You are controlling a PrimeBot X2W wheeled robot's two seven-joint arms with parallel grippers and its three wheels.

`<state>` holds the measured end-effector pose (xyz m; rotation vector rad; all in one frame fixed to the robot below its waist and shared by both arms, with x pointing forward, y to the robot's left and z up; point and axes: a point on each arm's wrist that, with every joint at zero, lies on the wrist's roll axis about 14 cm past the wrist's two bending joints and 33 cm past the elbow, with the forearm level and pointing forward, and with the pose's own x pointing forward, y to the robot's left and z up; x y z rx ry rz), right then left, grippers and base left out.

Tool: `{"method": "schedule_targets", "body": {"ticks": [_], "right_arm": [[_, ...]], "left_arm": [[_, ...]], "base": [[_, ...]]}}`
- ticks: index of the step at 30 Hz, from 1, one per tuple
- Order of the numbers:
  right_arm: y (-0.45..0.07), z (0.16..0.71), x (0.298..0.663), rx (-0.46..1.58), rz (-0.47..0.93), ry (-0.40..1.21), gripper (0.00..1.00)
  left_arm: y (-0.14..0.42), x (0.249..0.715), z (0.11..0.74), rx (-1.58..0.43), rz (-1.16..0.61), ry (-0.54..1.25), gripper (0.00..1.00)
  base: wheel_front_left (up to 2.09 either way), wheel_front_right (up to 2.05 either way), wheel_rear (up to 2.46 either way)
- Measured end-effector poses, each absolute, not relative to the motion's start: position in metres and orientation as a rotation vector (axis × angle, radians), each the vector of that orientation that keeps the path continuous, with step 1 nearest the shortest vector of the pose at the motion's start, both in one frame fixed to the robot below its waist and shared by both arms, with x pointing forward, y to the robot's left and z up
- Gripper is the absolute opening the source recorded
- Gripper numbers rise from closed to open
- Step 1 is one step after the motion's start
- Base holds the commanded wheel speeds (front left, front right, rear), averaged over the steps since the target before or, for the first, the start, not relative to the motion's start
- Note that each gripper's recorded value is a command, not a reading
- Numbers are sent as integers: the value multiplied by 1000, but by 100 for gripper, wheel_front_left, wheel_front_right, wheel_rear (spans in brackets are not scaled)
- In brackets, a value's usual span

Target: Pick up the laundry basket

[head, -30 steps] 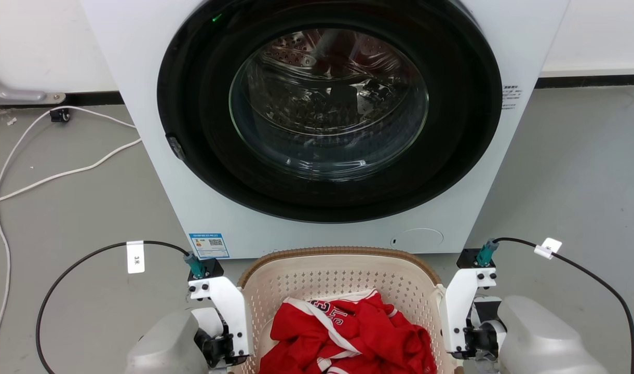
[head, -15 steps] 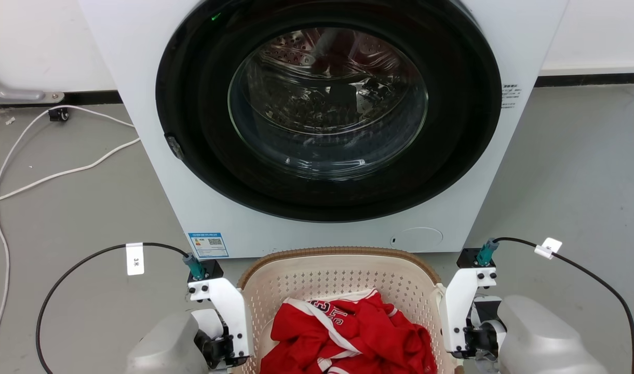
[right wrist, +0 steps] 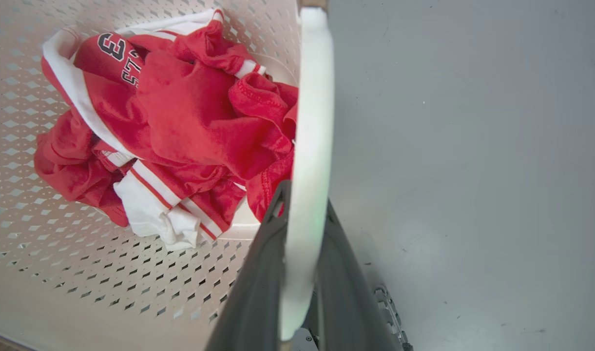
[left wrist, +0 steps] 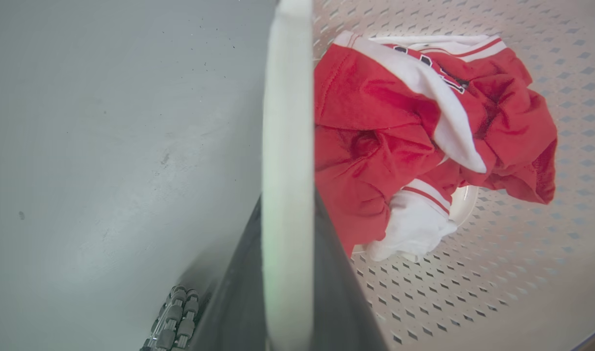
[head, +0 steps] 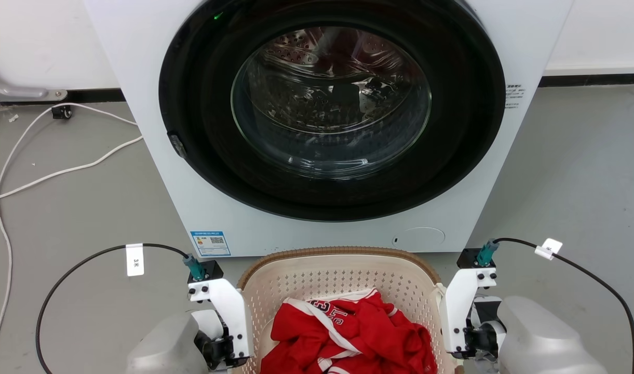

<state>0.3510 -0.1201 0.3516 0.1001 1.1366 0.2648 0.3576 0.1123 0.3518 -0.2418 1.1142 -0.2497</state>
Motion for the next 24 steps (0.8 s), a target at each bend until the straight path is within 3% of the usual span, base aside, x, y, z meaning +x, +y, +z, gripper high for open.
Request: {"method": "schedule_targets", "body": {"ticks": [24], "right_arm": [[-120, 352, 351, 104, 266, 1137, 0]], "left_arm": [[112, 357, 351, -248, -248, 1115, 0]], "base": [[0, 0, 0]]}}
